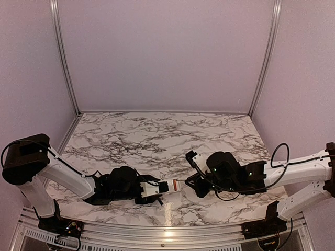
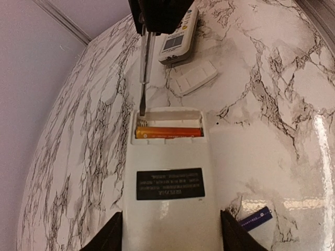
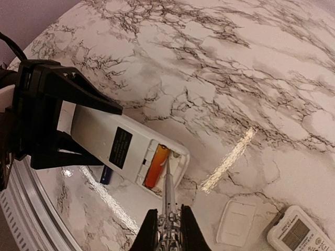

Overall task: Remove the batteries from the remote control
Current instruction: Remove the battery from the remote control without the battery cover.

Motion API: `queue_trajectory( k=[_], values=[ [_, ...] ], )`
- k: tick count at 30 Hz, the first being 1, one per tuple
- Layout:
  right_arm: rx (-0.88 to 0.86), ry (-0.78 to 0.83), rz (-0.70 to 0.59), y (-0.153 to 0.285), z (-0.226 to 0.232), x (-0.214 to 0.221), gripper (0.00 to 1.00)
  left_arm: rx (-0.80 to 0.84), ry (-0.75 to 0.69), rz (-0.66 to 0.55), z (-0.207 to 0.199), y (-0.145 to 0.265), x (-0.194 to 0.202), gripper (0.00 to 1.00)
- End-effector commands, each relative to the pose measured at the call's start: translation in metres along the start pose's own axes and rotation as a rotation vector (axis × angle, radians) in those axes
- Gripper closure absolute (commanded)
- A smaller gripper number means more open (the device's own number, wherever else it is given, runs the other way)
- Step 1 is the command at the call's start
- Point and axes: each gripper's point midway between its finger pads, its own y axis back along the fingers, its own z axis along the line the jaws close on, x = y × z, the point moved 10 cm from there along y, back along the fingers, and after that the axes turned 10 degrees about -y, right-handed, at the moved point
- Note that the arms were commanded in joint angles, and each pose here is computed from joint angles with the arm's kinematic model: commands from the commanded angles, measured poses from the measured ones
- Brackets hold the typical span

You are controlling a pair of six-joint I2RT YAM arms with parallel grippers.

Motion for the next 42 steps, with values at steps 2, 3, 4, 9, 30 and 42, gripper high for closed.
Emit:
queue_trajectory(
  k=[2, 3, 4, 9, 30, 42],
  values=[
    [-0.045, -0.036, -0.048, 0.001, -0.001, -0.01, 1.0, -0.022, -0.004, -0.058, 0.005, 0.006, -0.007, 1.0],
    [-0.044, -0.037, -0.043, 0.001, -0.003, -0.009, 1.0, -0.02, -0.004, -0.059, 0.004, 0.006, -0.007, 1.0],
    [-0.055, -0.04, -0.06, 0.0, -0.002, -0.01, 1.0, -0.018, -0.006, -0.06, 0.004, 0.006, -0.007, 1.0],
    [-0.054, -0.047, -0.063, -0.002, -0.004, -0.009, 1.0, -0.017, -0.007, -0.077, 0.004, 0.008, -0.008, 1.0],
    [-0.077, -0.082, -0.039, 0.001, -0.009, 0.003, 1.0, -0.041, 0.002, -0.071, 0.007, 0.008, -0.008, 1.0],
    [-0.078, -0.077, -0.032, -0.016, -0.005, 0.0, 1.0, -0.032, -0.005, -0.102, 0.005, 0.012, -0.009, 1.0]
  ],
)
